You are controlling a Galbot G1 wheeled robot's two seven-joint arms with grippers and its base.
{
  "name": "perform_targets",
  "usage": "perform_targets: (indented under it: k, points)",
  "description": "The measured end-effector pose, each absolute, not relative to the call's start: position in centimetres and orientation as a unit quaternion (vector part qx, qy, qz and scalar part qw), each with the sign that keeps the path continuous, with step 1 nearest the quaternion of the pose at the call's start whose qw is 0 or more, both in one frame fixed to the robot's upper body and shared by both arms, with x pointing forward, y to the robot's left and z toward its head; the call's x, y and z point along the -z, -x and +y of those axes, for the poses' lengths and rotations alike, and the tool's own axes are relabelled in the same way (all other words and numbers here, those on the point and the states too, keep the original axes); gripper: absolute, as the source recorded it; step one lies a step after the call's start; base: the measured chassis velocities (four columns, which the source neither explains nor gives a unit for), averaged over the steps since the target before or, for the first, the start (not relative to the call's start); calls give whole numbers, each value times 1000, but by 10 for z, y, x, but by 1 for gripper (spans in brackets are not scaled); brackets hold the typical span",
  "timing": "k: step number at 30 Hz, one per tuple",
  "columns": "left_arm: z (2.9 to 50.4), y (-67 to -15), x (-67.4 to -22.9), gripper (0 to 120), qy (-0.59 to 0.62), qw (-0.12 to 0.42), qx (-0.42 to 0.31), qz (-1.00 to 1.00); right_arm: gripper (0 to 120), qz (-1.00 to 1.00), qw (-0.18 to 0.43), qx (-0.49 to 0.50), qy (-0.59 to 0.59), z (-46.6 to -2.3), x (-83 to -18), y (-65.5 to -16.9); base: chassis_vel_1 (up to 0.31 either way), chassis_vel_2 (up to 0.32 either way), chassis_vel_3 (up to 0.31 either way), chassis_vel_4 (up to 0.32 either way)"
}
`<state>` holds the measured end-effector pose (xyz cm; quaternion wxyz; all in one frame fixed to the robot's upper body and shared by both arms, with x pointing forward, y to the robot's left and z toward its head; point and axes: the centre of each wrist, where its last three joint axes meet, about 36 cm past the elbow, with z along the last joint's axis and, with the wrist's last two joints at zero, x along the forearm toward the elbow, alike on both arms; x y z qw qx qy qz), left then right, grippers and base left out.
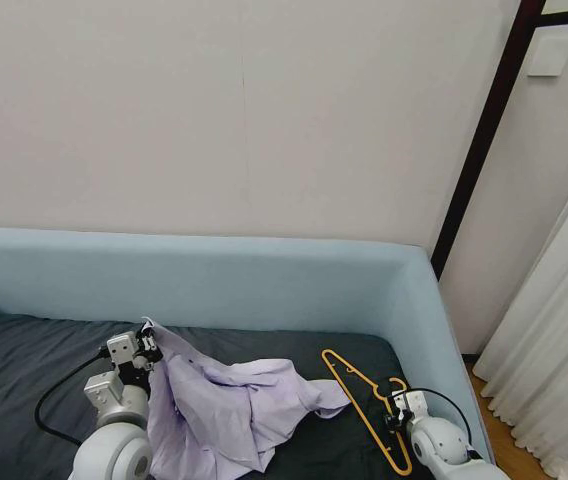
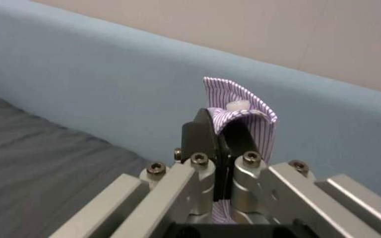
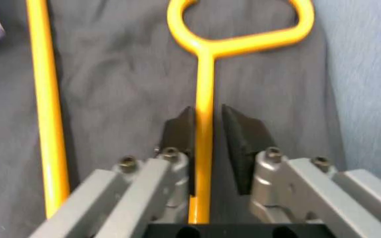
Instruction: Pick up the clothes from the sofa and hang them on the clothes hanger.
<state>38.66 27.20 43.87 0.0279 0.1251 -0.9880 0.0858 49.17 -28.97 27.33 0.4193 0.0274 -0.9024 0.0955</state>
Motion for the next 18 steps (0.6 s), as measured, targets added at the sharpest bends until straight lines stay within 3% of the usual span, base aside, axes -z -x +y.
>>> perform_targets:
  k: [4, 18]
  points:
    - [271, -386, -439, 0, -124, 27, -86, -988, 0, -906, 410, -97, -26, -289, -277, -492, 0, 0, 0, 0]
    - [272, -387, -439, 0, -123, 27, -86, -988, 0, -911, 399, -98, -22, -288, -277, -491, 0, 0, 0, 0]
